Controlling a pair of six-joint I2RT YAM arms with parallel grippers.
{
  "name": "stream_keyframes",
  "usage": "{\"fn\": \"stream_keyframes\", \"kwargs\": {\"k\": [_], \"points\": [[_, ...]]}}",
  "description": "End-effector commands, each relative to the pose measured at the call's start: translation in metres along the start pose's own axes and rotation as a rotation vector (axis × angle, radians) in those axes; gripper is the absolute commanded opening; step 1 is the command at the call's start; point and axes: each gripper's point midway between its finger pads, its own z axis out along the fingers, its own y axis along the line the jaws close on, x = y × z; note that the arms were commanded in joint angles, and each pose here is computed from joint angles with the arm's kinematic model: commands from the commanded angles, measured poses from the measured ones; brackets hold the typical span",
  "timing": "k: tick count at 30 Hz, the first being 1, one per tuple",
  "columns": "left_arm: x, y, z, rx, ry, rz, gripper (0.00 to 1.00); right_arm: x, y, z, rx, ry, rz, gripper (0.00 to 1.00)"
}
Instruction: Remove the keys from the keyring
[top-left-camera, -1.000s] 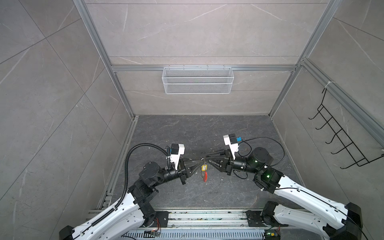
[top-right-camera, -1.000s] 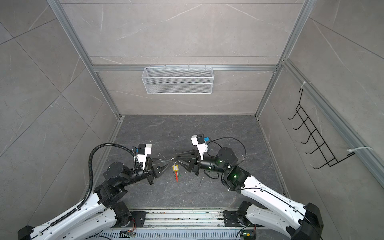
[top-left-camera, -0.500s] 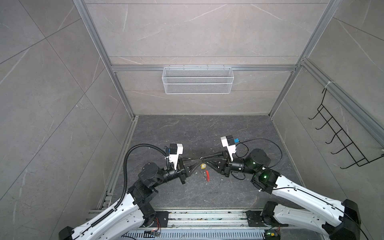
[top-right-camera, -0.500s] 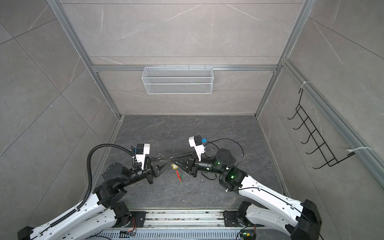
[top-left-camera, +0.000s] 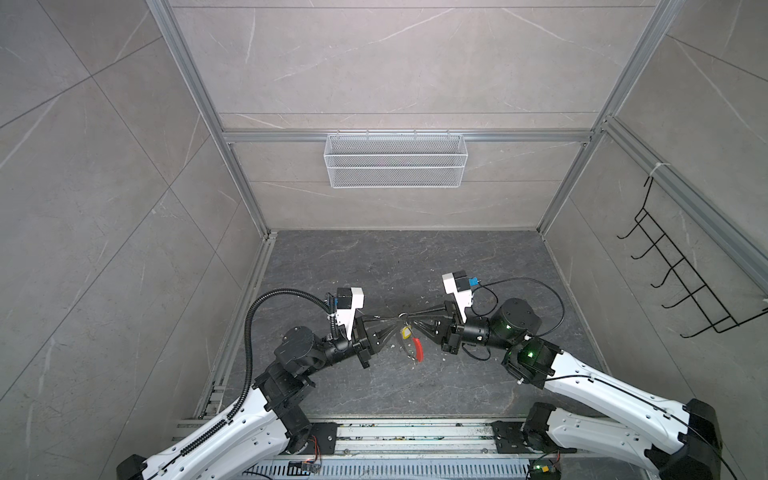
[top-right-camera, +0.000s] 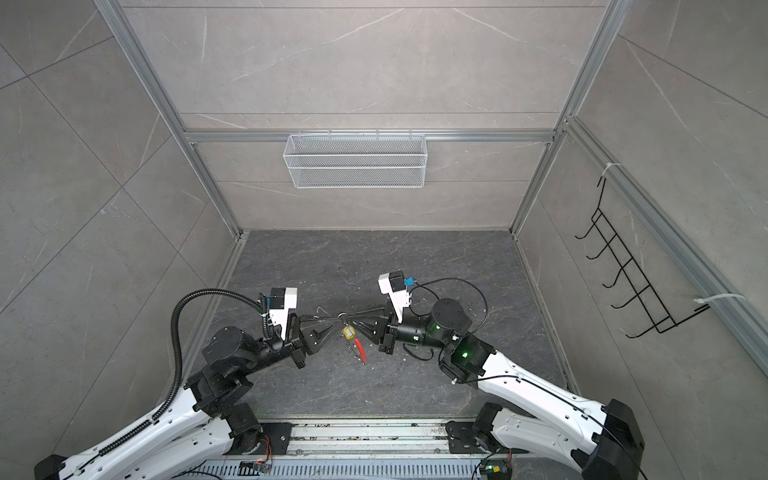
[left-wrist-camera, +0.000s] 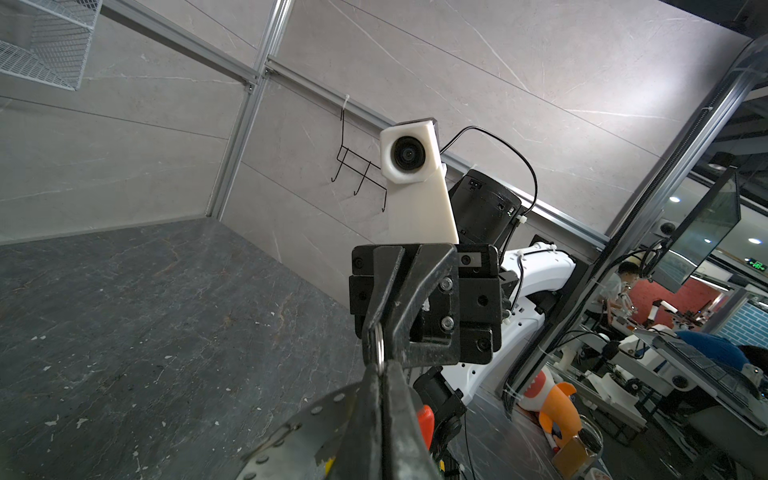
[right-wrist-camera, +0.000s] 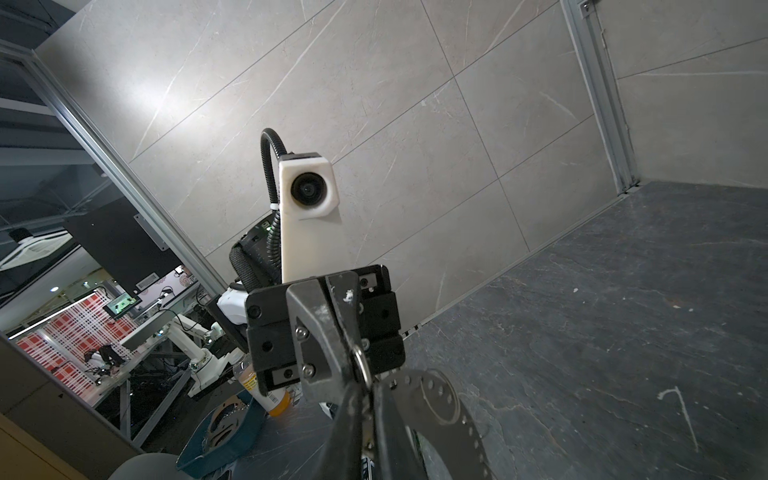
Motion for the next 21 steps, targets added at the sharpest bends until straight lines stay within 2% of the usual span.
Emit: {"fn": "stream_keyframes", "kwargs": {"k": [1, 4, 8, 11, 16, 21], "points": [[-0.016, -0.012, -0.001, 0.042, -0.057, 0.018, 0.00, -0.003, 0.006, -0.001, -0.006, 0.000, -0.023, 0.05], [-0.016, -0.013, -0.001, 0.045, -0.052, 0.012, 0.00, -0.002, 0.005, -0.002, 0.014, 0.016, -0.031, 0.00], [-0.013, -0.013, -0.003, 0.040, -0.039, 0.009, 0.23, -0.001, 0.002, -0.008, 0.065, 0.049, -0.056, 0.00], [-0.011, -0.013, -0.007, 0.028, -0.026, 0.010, 0.32, 0.000, 0.004, -0.014, 0.101, 0.093, -0.090, 0.00], [-0.006, -0.013, -0.015, 0.002, 0.016, 0.020, 0.39, 0.006, 0.003, -0.024, 0.176, 0.233, -0.157, 0.00], [0.002, -0.017, -0.013, 0.002, 0.125, 0.034, 0.39, 0.015, 0.005, -0.032, 0.201, 0.399, -0.209, 0.00]]}}
